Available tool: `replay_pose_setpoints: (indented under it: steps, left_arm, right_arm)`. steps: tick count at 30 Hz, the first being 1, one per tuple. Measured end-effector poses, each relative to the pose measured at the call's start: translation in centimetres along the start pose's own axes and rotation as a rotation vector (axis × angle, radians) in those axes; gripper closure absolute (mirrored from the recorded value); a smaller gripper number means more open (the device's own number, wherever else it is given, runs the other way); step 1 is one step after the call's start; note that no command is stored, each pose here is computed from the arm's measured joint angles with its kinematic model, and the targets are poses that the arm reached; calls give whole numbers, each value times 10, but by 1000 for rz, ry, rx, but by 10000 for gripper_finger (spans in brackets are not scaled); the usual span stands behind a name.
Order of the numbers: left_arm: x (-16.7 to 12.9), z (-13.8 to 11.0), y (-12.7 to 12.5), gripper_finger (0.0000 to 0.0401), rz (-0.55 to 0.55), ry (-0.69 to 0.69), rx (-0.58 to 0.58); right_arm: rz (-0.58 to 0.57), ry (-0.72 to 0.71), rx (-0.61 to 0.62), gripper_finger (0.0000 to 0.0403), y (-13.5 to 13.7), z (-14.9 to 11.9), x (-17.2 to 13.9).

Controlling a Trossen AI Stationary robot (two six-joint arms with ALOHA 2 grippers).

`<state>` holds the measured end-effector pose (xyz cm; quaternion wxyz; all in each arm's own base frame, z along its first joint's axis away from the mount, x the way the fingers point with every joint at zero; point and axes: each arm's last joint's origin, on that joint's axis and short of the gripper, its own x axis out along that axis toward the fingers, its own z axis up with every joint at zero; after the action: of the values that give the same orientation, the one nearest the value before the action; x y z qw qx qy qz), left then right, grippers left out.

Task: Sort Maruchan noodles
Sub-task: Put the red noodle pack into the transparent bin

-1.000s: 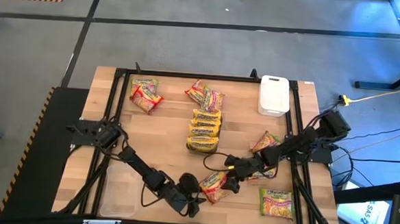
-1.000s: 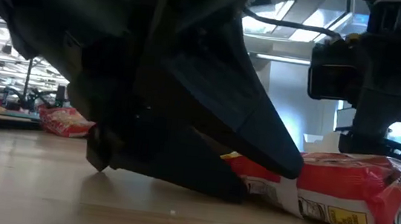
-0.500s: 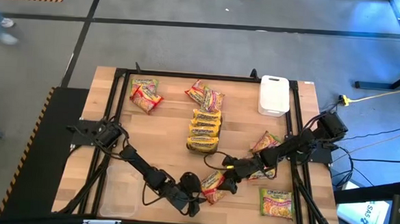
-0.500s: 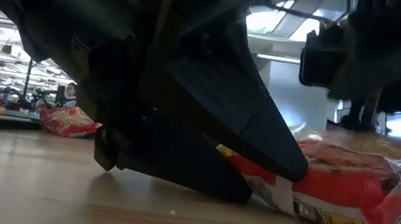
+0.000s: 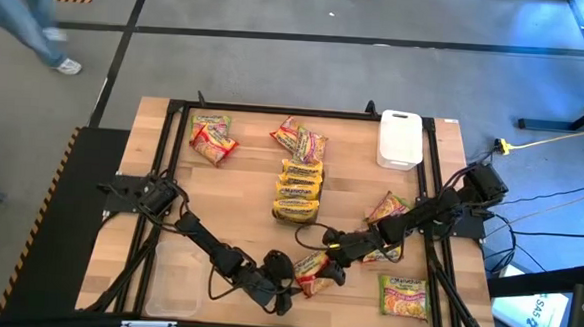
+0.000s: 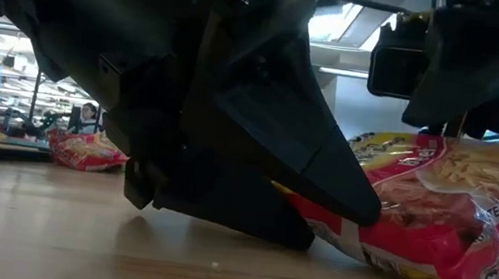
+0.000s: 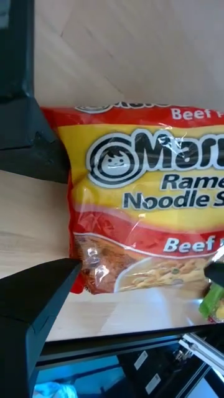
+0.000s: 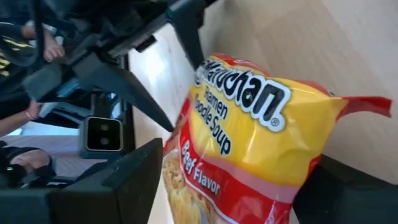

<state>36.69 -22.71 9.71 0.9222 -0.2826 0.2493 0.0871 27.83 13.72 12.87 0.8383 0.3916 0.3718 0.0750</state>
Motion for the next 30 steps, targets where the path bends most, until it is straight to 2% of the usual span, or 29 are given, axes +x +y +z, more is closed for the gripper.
replay_pose_setpoints:
  steps: [9, 15, 22, 30]
  left_arm:
    - [0, 0, 1, 193, 16, -19, 2]
    - [0, 0, 1, 193, 14, -13, 28]
    - [-4, 1, -3, 193, -7, 9, 28]
    - [-34, 14, -26, 193, -99, 51, 57]
  right_arm:
    - [6, -10, -16, 154, 0, -2, 2]
    - [9, -2, -63, 222, 3, -10, 6]
    - [48, -19, -154, 293, 7, -7, 5]
    - [72, 28, -256, 306, 15, -11, -2]
